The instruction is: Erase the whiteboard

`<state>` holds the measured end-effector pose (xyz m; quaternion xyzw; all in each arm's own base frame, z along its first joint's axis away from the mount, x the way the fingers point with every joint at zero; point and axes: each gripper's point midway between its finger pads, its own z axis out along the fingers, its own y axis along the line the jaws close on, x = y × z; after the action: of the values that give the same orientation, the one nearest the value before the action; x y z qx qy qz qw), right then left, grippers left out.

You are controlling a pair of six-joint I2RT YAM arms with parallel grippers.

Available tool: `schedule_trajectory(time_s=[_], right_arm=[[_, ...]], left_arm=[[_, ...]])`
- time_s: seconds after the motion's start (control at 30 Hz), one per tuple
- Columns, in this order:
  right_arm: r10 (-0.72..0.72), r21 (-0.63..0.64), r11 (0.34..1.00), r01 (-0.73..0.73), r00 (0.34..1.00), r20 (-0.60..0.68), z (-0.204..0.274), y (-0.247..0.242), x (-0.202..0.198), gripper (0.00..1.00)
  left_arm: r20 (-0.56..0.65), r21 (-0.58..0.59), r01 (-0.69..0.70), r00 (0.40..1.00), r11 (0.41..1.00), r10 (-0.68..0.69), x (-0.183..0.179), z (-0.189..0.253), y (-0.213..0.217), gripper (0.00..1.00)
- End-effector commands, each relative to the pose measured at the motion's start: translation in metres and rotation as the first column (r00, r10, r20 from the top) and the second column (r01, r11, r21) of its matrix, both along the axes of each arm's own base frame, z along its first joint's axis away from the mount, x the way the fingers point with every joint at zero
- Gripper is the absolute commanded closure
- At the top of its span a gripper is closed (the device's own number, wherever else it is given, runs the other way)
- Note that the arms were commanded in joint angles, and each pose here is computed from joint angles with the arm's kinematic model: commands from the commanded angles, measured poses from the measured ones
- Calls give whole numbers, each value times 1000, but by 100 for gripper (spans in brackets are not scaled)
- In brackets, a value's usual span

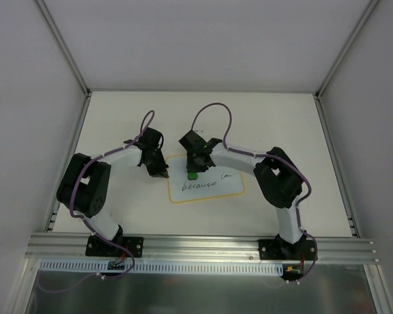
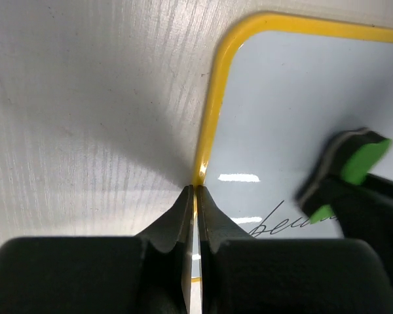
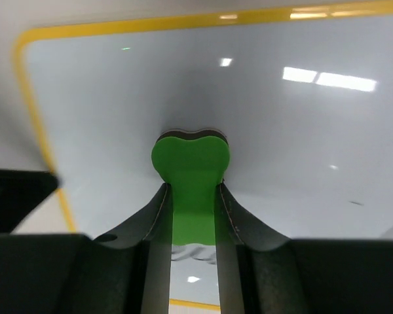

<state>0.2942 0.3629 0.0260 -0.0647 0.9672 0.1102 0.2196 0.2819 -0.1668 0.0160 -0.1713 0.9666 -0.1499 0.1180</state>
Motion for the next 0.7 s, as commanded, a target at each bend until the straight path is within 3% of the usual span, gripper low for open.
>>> schedule_trajectory(time_s=[0.0,0.13,0.3,0.5,0.67], right_arm=[[-272,-352,910,220,957,-104,-41,-148,-20,100],[-367,-446,843,302,928,-66,-33,-219,-30,100],[-378,-447,837,315,924,-57,-27,-234,-34,100],[-153,-330,938,104,980,-128,-34,-137,-51,100],[36,-190,979,-72,982,-187,-43,-45,-75,100]], left_arm=[[-109,60,-24,994,998,30,-25,-24,15,100],[-108,58,-28,994,998,34,-25,-24,17,100],[-102,46,-23,994,999,28,-22,-21,14,100],[-102,31,-20,995,999,23,-20,-20,10,100],[-104,20,-24,994,999,26,-19,-19,8,100]])
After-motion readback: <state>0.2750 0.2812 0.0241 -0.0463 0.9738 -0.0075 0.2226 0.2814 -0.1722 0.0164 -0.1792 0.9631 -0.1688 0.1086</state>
